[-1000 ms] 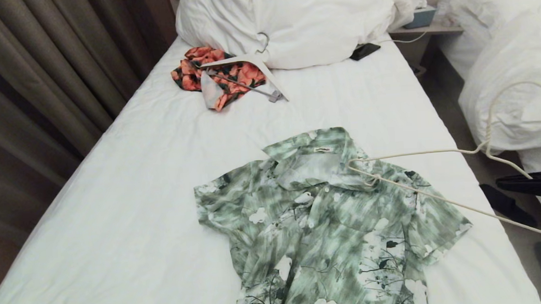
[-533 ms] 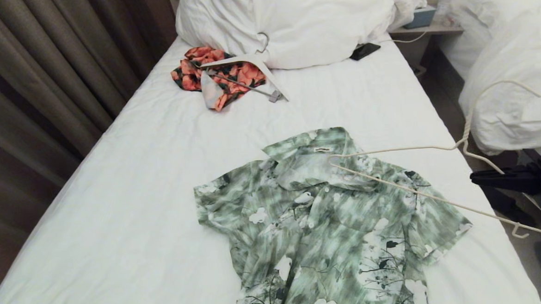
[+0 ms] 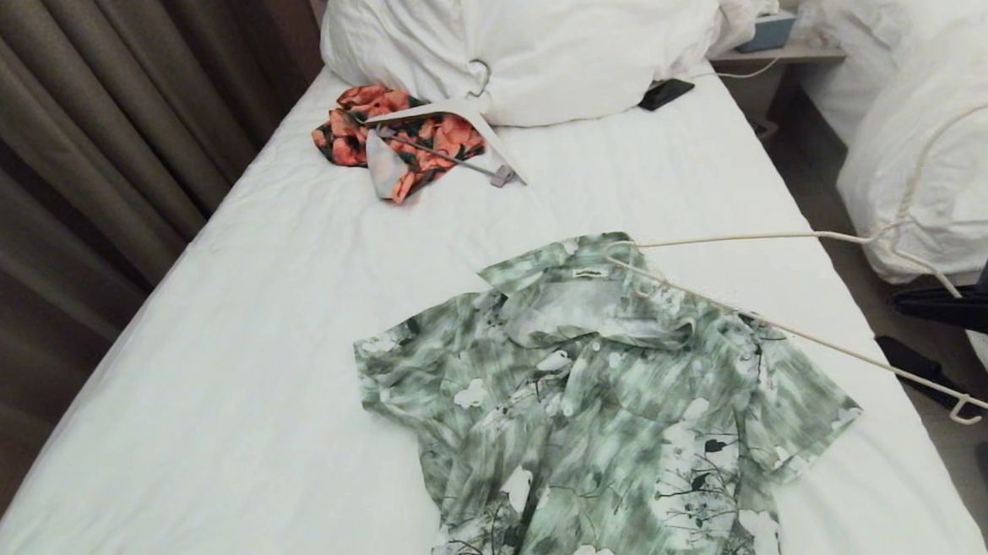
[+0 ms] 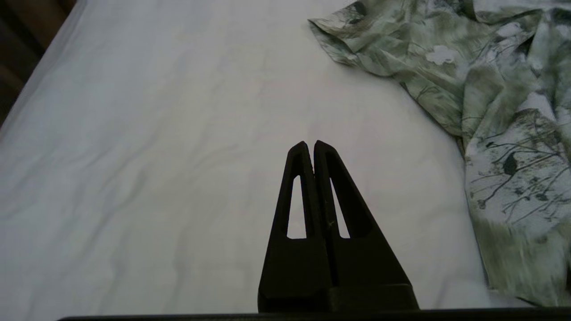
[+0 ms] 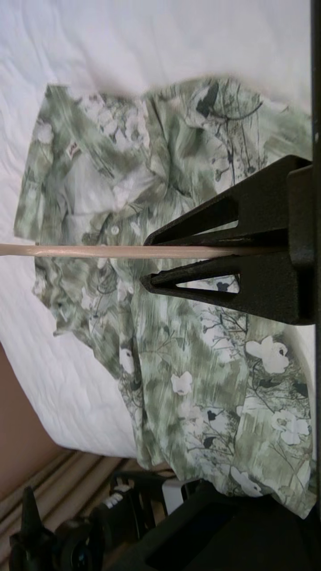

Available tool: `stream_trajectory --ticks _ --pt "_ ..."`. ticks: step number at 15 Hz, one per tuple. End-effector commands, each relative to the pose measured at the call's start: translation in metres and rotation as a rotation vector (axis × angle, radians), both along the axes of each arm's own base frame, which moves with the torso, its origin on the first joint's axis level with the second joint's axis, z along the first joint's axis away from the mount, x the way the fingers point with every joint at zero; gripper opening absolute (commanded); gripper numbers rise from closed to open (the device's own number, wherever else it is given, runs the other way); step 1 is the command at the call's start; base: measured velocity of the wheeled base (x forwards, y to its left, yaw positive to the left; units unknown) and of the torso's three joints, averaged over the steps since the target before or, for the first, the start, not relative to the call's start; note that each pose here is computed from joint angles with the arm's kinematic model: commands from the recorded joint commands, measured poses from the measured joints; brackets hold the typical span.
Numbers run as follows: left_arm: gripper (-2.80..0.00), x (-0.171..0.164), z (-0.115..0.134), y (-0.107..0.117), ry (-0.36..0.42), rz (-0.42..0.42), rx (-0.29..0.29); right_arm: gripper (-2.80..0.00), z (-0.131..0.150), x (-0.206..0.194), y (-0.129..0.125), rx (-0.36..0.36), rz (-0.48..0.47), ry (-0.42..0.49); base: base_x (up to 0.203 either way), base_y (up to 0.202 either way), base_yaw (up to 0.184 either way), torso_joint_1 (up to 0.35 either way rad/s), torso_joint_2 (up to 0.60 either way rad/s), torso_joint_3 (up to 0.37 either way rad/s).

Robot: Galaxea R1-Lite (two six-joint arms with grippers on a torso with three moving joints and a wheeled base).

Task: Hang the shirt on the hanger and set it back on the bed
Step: Lift the shirt and hanger

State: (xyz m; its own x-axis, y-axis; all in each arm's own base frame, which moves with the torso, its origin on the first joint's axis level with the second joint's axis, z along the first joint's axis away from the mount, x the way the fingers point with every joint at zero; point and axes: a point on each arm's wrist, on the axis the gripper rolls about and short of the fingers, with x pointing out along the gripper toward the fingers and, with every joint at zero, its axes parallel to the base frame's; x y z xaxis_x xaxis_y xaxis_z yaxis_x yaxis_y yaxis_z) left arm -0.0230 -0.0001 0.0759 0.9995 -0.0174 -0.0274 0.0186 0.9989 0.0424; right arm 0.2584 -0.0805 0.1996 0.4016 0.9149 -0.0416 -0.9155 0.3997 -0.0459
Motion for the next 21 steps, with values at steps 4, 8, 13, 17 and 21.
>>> stream_trajectory --ticks 4,8,13,17,21 --pt "-2.8 0.021 0.029 -0.001 0.172 -0.056 0.003 -2.8 0.006 0.002 -0.002 -0.002 0.002 -0.026 0.0 0.0 0.0 0.0 0.0 0.0" --pt "-2.8 0.084 0.067 -0.007 0.377 -0.183 -0.077 -2.8 0.009 0.004 -0.003 -0.006 0.001 -0.035 0.0 0.0 0.0 0.0 0.0 0.0" --pt "-2.8 0.196 0.053 -0.035 0.48 -0.329 -0.169 -2.8 0.008 0.004 -0.003 0.003 -0.001 -0.013 0.0 0.0 0.0 0.0 0.0 0.0" --pt "-2.8 0.275 0.029 -0.08 0.413 -0.366 -0.17 -2.8 0.002 0.012 -0.007 0.011 -0.001 0.004 0.0 0.0 0.0 0.0 0.0 0.0" --pt "0.0 0.325 0.035 -0.136 0.277 -0.408 -0.16 -2.8 -0.004 0.021 -0.011 0.016 -0.003 0.018 0.0 0.0 0.0 0.0 0.0 0.0"
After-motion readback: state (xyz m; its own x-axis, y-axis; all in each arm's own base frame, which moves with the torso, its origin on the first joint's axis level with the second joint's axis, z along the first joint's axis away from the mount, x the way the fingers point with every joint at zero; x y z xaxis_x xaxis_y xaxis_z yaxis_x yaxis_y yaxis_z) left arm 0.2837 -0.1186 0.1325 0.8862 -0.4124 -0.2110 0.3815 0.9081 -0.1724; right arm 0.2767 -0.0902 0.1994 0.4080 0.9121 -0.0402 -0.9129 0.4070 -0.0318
